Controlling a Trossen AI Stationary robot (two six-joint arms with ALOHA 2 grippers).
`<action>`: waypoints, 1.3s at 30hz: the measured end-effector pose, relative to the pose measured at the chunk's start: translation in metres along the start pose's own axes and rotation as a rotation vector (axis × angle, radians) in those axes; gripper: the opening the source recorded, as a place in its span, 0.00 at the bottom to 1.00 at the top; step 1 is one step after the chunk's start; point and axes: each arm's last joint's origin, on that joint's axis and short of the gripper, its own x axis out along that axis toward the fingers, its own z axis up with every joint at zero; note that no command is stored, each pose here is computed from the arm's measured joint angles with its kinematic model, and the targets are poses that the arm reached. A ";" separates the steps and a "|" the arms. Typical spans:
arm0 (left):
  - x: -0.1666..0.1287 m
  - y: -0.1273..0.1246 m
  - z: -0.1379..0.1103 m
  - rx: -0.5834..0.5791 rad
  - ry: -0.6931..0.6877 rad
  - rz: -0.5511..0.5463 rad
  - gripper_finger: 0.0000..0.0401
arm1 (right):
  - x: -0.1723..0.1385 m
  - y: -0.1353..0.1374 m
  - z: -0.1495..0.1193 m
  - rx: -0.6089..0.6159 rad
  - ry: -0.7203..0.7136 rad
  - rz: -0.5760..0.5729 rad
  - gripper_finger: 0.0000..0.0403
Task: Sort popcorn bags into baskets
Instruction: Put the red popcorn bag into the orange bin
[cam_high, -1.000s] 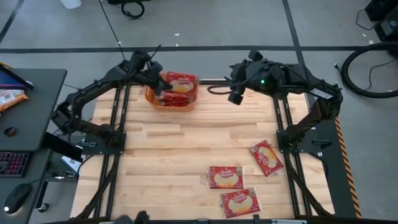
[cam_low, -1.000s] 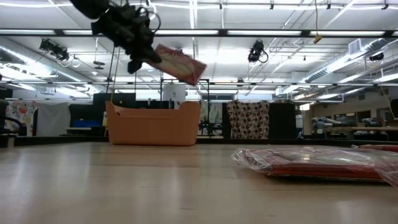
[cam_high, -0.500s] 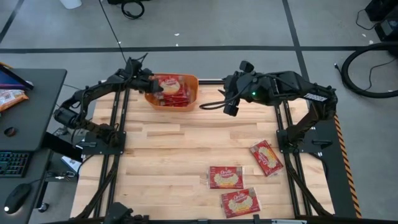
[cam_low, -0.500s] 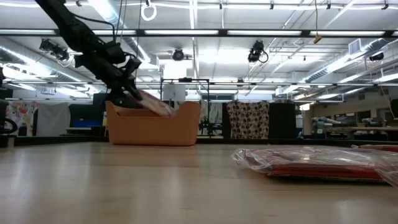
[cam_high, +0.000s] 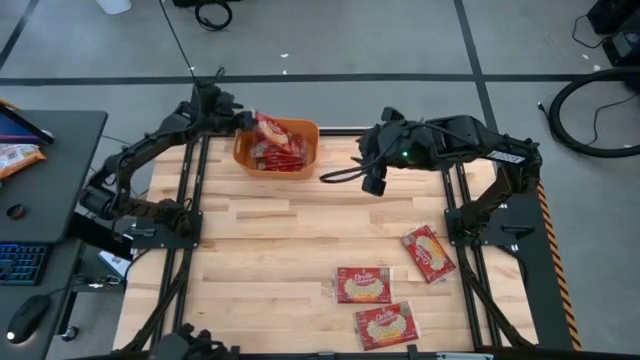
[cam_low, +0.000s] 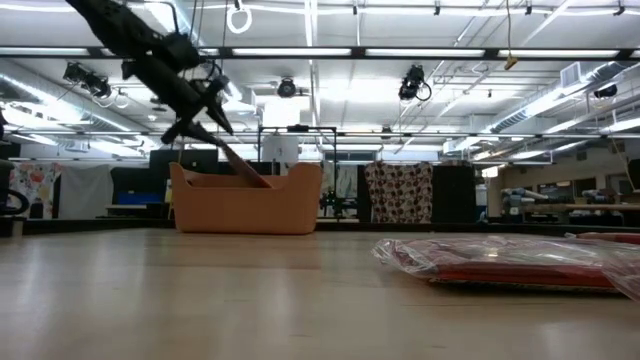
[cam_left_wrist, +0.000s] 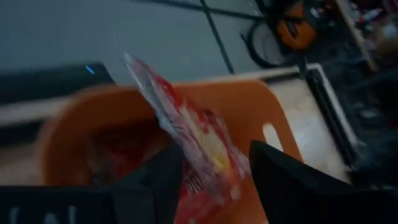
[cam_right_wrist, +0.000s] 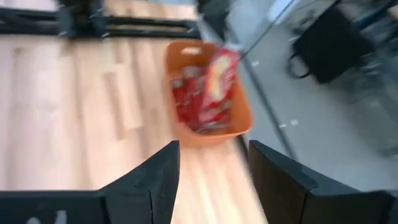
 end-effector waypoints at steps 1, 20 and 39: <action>-0.005 -0.003 0.003 0.017 -0.021 0.028 0.47 | 0.001 0.000 -0.002 0.010 0.016 0.024 0.48; -0.026 -0.097 -0.026 0.559 0.188 -0.299 0.46 | 0.049 0.018 -0.056 0.180 0.478 0.201 0.48; -0.070 -0.126 -0.039 0.534 0.058 -0.327 0.43 | 0.095 0.088 -0.210 0.587 1.075 0.128 0.48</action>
